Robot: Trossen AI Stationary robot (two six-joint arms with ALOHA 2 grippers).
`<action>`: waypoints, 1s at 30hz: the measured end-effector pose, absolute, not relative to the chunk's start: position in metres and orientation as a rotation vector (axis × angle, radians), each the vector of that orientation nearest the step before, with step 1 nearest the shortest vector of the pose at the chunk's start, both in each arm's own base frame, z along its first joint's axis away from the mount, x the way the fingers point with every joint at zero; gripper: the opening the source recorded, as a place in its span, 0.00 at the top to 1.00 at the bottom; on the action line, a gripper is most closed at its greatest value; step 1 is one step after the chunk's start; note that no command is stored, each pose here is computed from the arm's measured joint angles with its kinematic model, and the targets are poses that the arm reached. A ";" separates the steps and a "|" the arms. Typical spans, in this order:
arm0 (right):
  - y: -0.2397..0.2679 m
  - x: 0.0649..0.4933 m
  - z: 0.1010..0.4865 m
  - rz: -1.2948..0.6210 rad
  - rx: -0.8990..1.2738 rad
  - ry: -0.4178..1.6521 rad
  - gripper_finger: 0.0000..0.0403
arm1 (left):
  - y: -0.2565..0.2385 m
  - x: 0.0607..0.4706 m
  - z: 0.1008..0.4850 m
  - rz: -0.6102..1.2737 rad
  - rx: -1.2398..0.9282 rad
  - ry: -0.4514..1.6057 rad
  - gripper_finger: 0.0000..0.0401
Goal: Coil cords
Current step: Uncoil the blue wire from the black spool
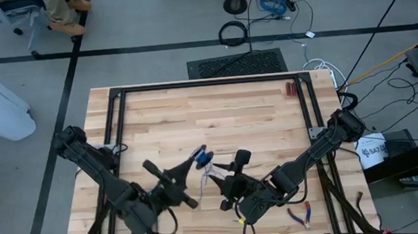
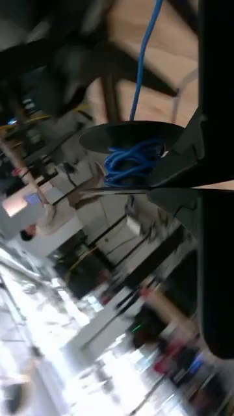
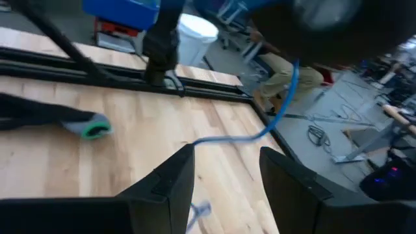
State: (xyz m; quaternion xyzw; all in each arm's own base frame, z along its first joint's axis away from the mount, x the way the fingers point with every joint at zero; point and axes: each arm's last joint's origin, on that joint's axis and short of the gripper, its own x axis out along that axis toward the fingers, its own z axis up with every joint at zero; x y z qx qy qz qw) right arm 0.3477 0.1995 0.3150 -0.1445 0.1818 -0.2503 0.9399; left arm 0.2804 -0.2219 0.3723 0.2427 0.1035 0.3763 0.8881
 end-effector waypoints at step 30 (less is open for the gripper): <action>0.179 0.358 0.312 -0.628 -0.323 0.369 0.98 | -0.225 0.276 0.380 0.627 0.253 0.087 1.00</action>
